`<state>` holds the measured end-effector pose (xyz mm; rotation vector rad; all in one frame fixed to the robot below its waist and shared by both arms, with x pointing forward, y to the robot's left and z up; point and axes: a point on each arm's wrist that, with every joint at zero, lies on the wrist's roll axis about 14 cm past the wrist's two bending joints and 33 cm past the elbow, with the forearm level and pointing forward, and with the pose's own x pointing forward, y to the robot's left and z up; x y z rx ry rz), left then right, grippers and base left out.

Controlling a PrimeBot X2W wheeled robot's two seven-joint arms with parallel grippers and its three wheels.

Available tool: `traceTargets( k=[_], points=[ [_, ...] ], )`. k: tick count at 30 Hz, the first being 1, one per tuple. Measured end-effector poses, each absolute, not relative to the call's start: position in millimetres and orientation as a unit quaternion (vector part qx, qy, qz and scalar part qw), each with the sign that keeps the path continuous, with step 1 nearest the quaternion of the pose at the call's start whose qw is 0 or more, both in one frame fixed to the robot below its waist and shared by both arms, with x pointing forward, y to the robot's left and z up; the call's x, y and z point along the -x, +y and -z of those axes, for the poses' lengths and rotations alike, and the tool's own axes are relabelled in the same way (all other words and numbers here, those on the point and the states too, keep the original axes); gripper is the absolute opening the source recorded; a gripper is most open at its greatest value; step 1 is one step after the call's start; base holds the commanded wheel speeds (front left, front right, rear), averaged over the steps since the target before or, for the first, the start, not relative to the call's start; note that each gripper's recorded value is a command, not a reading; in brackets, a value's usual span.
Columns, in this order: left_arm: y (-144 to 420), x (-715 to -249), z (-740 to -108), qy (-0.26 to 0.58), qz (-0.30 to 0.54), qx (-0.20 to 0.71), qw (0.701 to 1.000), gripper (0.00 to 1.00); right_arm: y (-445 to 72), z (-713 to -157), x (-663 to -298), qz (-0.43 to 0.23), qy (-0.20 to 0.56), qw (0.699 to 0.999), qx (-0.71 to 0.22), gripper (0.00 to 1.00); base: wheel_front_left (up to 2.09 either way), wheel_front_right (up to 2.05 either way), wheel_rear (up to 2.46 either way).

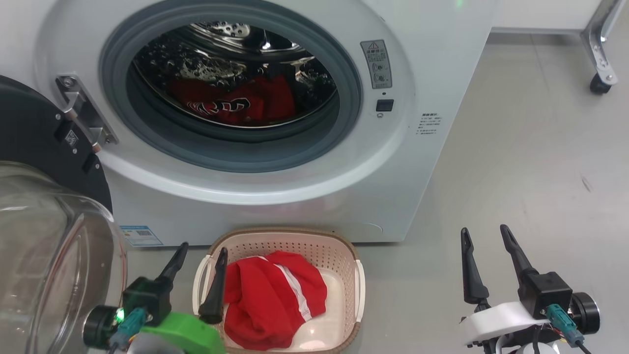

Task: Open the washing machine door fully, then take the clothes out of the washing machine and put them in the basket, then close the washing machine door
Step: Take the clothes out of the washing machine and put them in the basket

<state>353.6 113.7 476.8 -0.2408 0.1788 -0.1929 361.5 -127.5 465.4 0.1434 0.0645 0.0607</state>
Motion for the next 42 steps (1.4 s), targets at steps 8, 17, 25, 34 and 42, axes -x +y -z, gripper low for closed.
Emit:
traceTargets(
  k=[8,17,25,34,42],
  points=[
    [79,-386,-464,0.126,0.157,0.122,0.972,1.0,-127,-458,-374,-0.029,0.041,0.996,-0.074,1.0,0.0,0.0,0.0],
    [48,-423,-427,0.205,0.242,0.047,0.947,1.0,-127,-449,-394,-0.028,0.049,0.996,-0.076,1.0,0.0,0.0,0.0],
    [42,-490,-419,0.204,0.278,-0.043,0.938,1.0,-135,-424,-406,-0.015,0.079,0.994,-0.074,1.0,0.0,0.0,0.0],
    [54,-544,-389,0.244,0.275,-0.115,0.923,1.0,-137,-399,-419,-0.01,0.107,0.991,-0.077,1.0,0.0,0.0,0.0],
    [70,-595,-377,0.253,0.249,-0.147,0.923,1.0,-138,-380,-422,-0.001,0.132,0.986,-0.101,1.0,0.0,0.0,0.0]
  ],
)
